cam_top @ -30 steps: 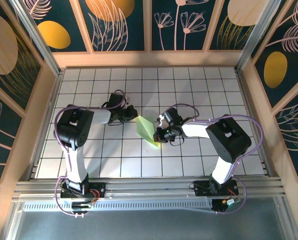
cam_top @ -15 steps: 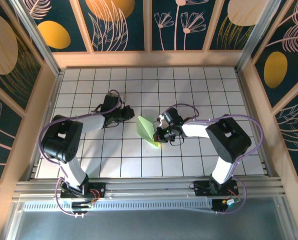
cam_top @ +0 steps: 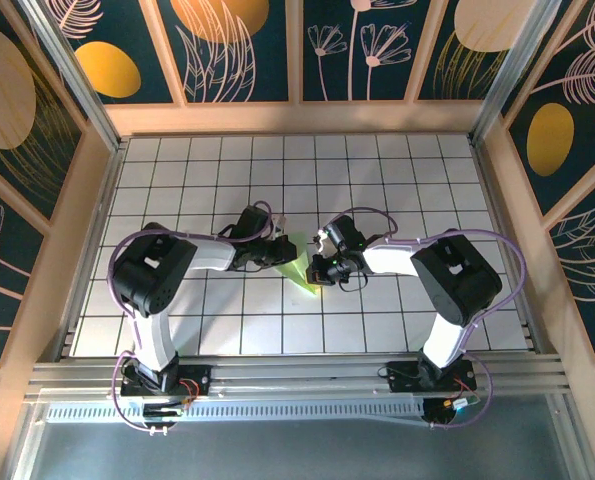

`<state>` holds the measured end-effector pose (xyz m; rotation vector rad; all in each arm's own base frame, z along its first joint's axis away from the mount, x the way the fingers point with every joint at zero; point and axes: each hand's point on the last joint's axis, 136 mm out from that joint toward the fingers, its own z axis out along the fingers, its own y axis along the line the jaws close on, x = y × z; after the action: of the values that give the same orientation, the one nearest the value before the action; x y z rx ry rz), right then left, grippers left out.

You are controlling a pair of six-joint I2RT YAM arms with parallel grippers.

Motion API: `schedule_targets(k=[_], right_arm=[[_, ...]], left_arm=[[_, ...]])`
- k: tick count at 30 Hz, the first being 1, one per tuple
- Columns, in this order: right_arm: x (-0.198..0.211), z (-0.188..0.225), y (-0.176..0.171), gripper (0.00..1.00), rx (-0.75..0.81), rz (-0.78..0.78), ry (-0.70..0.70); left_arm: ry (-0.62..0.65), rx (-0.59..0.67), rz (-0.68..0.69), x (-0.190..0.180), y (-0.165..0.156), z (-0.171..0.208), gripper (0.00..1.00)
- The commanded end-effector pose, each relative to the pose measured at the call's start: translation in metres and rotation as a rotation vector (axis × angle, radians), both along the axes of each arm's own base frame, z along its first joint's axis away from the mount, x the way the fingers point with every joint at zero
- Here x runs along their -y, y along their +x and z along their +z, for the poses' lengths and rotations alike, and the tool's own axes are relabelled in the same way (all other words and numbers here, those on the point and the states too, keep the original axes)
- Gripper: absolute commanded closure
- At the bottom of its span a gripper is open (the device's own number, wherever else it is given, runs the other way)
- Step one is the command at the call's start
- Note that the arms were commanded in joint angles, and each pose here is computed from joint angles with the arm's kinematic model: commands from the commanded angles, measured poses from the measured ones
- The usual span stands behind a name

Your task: Fold a paper plane with a square sheet of paper (fold left side to right side)

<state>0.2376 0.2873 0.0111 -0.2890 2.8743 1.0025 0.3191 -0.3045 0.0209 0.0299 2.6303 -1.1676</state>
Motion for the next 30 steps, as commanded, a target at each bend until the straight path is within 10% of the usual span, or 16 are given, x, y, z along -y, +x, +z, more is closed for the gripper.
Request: schedule_targets(k=[1,18,30], right_arm=[[0.059,-0.061,-0.045,1.00,-0.167,-0.036,-0.306],[-0.008,0.051,-0.003,1.00,0.009,0.040,0.116],[-0.029,0.034,0.013,1.00,0.021,0.041,0.186]], left_arm=[[0.017,-0.006,0.018,0.002,0.005,-0.006,1.00],[0.176,-0.089,0.082,-0.026,-0.006,-0.043,1.00],[0.168,-0.090,0.081,-0.026,-0.008,-0.043,1.00]])
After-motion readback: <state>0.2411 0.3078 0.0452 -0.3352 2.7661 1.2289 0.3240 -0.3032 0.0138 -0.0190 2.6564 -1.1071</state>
